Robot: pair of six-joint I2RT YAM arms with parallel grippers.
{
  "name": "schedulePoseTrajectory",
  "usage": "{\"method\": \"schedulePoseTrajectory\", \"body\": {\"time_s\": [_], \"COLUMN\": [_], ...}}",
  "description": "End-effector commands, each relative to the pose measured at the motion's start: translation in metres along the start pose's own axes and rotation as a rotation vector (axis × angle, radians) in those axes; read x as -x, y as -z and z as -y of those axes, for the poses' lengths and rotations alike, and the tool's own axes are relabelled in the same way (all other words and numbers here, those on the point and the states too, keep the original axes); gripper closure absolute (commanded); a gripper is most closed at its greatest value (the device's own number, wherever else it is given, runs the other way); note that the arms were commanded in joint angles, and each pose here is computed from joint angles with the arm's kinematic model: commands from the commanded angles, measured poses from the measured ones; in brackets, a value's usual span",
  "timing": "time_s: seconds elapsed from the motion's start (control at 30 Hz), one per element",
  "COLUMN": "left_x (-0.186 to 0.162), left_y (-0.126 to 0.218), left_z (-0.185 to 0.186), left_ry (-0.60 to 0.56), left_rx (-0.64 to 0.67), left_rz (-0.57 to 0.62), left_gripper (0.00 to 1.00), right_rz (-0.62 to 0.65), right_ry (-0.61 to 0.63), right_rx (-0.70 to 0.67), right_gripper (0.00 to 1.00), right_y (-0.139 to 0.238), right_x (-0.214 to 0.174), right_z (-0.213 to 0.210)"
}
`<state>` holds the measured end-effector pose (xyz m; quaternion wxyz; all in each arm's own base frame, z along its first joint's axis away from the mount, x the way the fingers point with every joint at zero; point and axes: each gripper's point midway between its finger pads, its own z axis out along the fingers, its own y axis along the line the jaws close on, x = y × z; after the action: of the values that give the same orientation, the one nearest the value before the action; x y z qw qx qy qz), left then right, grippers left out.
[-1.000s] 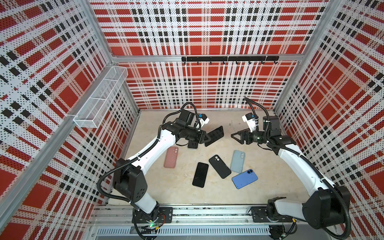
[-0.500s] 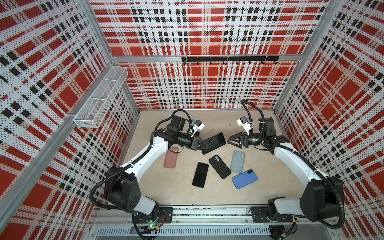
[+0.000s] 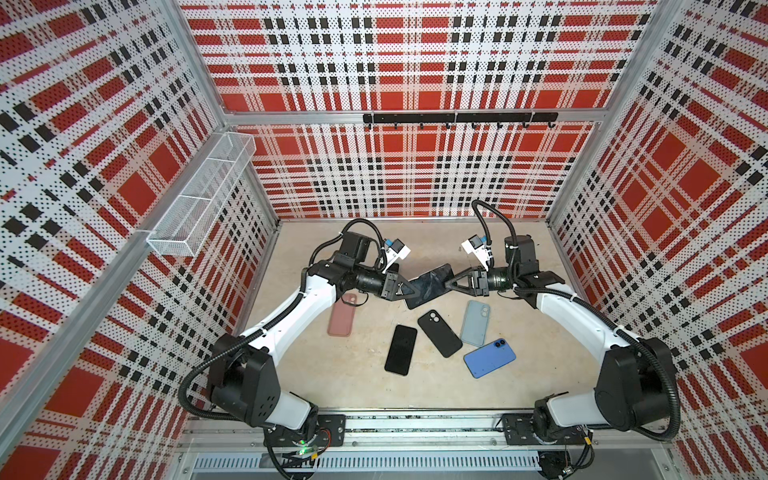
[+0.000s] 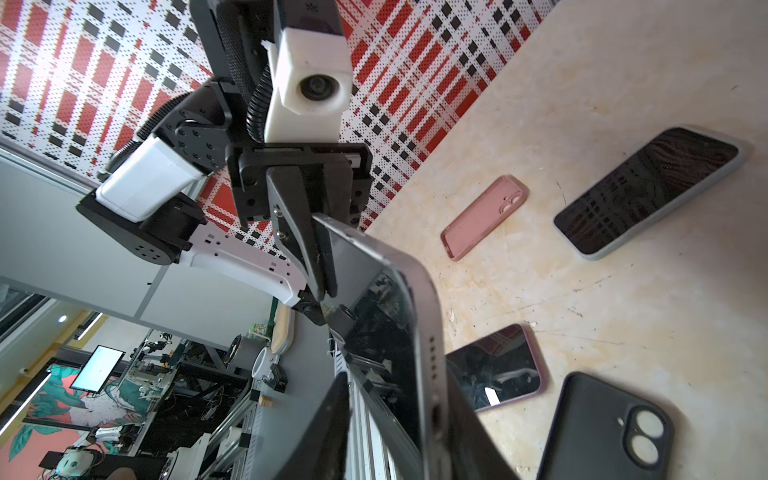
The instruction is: Put the phone into the phone case
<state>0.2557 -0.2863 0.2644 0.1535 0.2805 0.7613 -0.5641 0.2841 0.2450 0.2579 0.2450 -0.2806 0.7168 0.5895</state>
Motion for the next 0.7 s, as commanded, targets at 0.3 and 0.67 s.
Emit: {"method": "schedulePoseTrajectory", "body": {"time_s": [0.3, 0.67], "left_x": [0.008, 0.019], "left_y": [0.003, 0.006], "left_z": [0.032, 0.038], "left_ry": [-0.083, -0.072], "left_rx": [-0.086, -0.079], "left_rz": [0.03, 0.073], "left_gripper": [0.9, 0.32], "right_rz": [0.056, 0.145], "right_ry": [0.112, 0.072], "right_rx": [0.172, 0.298], "right_gripper": [1.0, 1.0], "right_y": [0.003, 0.015], "right_x": [0.02, 0.045], "right_z": [-0.04, -0.054]}}
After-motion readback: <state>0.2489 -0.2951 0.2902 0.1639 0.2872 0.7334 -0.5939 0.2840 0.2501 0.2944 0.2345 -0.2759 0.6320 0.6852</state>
